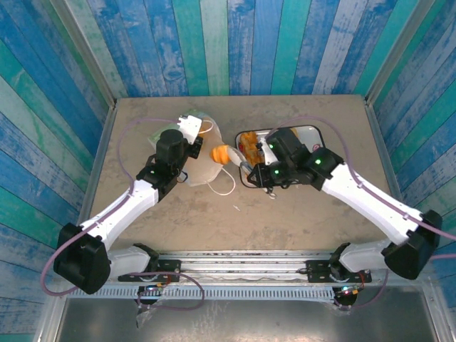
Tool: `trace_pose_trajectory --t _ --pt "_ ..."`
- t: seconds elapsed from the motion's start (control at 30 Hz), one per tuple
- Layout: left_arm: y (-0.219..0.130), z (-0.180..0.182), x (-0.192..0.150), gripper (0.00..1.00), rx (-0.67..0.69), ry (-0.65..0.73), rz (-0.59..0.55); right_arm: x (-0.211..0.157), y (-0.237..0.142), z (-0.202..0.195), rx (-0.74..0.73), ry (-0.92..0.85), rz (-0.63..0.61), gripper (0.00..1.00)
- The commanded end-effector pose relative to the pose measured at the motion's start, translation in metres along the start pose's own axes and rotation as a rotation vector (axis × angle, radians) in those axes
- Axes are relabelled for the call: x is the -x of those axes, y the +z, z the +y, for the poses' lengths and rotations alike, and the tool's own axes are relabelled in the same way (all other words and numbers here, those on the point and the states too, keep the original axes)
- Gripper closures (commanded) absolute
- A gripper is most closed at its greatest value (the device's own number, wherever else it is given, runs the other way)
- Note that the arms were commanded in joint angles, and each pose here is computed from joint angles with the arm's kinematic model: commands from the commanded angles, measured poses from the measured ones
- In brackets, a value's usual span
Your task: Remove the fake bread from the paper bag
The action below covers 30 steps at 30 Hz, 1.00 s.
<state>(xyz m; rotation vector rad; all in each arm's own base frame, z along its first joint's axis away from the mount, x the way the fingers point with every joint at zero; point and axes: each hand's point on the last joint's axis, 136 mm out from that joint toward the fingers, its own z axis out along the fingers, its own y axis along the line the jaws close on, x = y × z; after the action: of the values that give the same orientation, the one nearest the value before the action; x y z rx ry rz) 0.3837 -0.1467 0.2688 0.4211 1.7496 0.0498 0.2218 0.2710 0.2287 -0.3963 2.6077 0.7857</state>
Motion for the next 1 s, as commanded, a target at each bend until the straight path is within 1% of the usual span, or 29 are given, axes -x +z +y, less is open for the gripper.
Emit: trace_pose_trajectory --t 0.0,0.13,0.27,0.4,0.57,0.73,0.97 --pt "0.002 0.010 0.017 1.00 0.051 -0.034 -0.047 -0.013 -0.021 -0.010 -0.044 0.025 -0.007 0.78" --pt "0.000 0.010 0.019 1.00 0.043 -0.040 -0.054 -0.017 -0.044 -0.025 -0.091 0.058 -0.063 0.78" --pt "-0.001 0.008 0.021 1.00 0.033 -0.043 -0.062 -0.021 -0.057 -0.051 -0.115 0.177 -0.126 0.78" --pt "0.000 0.007 0.020 1.00 0.025 -0.041 -0.058 -0.021 -0.068 -0.078 -0.094 0.303 -0.181 0.77" --pt "0.001 0.005 0.020 1.00 0.014 -0.042 -0.059 -0.021 -0.077 -0.110 -0.084 0.419 -0.224 0.75" --pt "0.000 0.004 0.022 1.00 0.007 -0.042 -0.063 -0.020 -0.072 -0.137 -0.061 0.487 -0.190 0.75" --pt "-0.001 0.002 0.025 1.00 -0.005 -0.042 -0.071 -0.021 -0.051 -0.157 0.017 0.549 -0.077 0.74"
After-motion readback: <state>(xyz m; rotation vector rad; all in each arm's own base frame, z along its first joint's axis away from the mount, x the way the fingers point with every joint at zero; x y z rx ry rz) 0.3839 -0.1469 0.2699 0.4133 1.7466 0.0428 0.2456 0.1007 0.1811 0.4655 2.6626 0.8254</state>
